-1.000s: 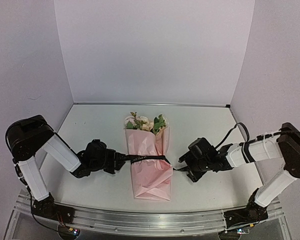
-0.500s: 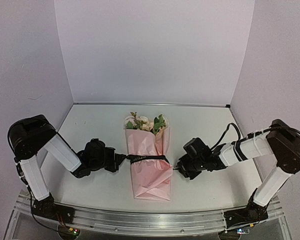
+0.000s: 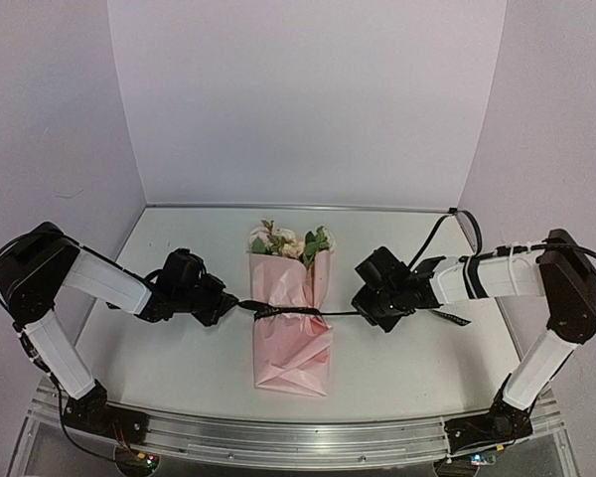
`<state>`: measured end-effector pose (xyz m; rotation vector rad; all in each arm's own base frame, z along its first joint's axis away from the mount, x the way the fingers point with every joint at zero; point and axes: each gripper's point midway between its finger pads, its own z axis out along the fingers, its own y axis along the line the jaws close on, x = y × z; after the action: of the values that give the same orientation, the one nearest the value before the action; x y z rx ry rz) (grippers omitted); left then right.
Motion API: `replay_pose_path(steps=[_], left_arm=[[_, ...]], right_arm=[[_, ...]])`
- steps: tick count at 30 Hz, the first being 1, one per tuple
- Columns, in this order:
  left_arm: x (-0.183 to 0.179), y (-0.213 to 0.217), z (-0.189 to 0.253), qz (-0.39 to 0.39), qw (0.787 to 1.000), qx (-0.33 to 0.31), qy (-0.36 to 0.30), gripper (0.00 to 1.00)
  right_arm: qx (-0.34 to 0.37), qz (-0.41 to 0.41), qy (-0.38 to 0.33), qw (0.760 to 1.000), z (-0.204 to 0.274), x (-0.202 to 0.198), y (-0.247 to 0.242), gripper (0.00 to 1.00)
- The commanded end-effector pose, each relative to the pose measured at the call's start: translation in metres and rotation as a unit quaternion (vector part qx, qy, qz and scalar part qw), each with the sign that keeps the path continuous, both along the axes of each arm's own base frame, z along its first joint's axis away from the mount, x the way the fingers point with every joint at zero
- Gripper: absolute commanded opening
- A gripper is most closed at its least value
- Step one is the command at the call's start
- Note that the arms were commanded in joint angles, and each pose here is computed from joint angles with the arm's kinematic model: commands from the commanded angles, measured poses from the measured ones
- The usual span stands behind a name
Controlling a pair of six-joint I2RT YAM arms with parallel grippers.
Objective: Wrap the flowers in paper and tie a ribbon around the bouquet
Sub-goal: Tie the ribbon around the folded bouquet.
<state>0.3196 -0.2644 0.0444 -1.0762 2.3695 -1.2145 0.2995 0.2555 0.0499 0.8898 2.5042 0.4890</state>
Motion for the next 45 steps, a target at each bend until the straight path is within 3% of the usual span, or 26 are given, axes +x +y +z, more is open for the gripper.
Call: replay_pose_path(steps=[1, 4, 11, 18, 32, 45], left_arm=[[-0.011, 0.032, -0.022, -0.040, 0.994, 0.105, 0.013, 0.00], [-0.015, 0.056, -0.030, -0.036, 0.990, 0.136, 0.020, 0.00], [-0.027, 0.157, -0.052, 0.039, 0.985, 0.158, 0.060, 0.00], [-0.022, 0.214, -0.050, 0.099, 0.980, 0.158, 0.072, 0.00], [-0.030, 0.262, -0.050, 0.154, 0.970, 0.165, 0.093, 0.00], [-0.028, 0.282, -0.041, 0.176, 0.966, 0.166, 0.089, 0.00]], right_arm=[[-0.108, 0.025, -0.010, 0.994, 0.005, 0.012, -0.024, 0.00], [-0.137, 0.012, 0.004, 0.990, -0.004, 0.011, -0.046, 0.00], [-0.173, -0.053, 0.038, 0.983, -0.027, -0.023, -0.128, 0.00], [-0.178, -0.080, 0.047, 0.980, -0.033, -0.043, -0.159, 0.00], [-0.177, -0.140, 0.074, 0.971, -0.045, -0.072, -0.214, 0.00], [-0.157, -0.165, 0.090, 0.970, -0.048, -0.077, -0.230, 0.00]])
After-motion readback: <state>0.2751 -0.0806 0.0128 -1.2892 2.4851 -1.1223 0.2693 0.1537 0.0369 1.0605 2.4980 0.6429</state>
